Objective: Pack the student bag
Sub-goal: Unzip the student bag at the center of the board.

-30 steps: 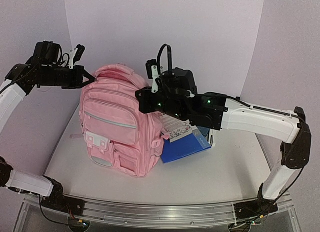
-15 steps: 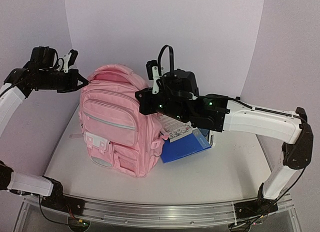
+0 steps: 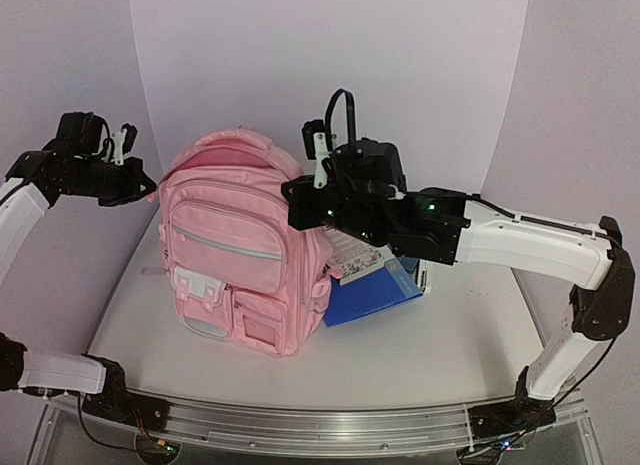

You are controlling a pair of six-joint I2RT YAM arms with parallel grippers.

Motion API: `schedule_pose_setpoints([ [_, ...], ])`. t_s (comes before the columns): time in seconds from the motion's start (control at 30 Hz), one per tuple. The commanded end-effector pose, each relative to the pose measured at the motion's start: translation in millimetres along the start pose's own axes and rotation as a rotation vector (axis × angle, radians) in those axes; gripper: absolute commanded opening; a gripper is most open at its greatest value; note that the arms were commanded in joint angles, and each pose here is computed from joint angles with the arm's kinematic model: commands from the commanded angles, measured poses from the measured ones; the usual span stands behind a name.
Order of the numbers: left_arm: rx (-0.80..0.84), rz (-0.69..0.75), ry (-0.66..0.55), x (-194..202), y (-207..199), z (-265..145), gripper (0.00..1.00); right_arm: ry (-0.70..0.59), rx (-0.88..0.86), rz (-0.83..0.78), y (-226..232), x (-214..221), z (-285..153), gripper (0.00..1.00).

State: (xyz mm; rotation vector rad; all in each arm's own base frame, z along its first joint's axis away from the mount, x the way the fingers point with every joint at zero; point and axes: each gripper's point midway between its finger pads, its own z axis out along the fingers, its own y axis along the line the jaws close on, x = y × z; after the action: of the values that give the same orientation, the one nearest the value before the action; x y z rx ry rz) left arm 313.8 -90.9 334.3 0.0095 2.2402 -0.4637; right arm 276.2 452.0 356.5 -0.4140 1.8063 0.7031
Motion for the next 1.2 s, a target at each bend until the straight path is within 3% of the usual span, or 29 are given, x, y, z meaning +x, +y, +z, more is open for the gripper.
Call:
schedule_pose_setpoints([
  [0.0, -0.103, -0.105, -0.001, 20.8, 31.3, 3.5, 0.0, -0.039, 0.08, -0.002, -21.3, -20.1, -18.6, 0.0],
  [0.27, -0.093, -0.281, 0.06, 79.8, 47.7, 30.5, 0.0, -0.037, 0.056, -0.004, -17.0, -21.4, -19.9, 0.0],
  [0.6, -0.179, -0.353, 0.083, 110.9, 69.4, 37.3, 0.01, -0.022, -0.057, -0.015, 1.4, -19.3, -22.7, 0.0],
  [0.7, -0.177, -0.343, 0.069, 108.1, 68.6, 33.7, 0.15, -0.016, -0.149, -0.031, 15.9, -19.0, -27.0, 0.0],
  [0.77, -0.158, -0.298, 0.038, 92.8, 62.1, 24.8, 0.37, -0.013, -0.23, -0.048, 28.8, -19.9, -33.0, 0.0],
  [0.87, -0.128, -0.234, -0.039, 56.5, 48.0, 2.6, 0.58, -0.004, -0.363, -0.083, 48.9, -19.2, -45.7, 0.0],
  [1.0, -0.064, -0.138, -0.122, 11.0, 23.7, -25.1, 0.71, 0.036, -0.537, -0.131, 73.5, -8.7, -62.4, 0.0],
  [1.17, 0.161, 0.025, -0.201, -21.5, -26.3, -50.0, 0.83, 0.078, -0.646, -0.153, 86.8, 4.2, -74.0, 0.0],
])
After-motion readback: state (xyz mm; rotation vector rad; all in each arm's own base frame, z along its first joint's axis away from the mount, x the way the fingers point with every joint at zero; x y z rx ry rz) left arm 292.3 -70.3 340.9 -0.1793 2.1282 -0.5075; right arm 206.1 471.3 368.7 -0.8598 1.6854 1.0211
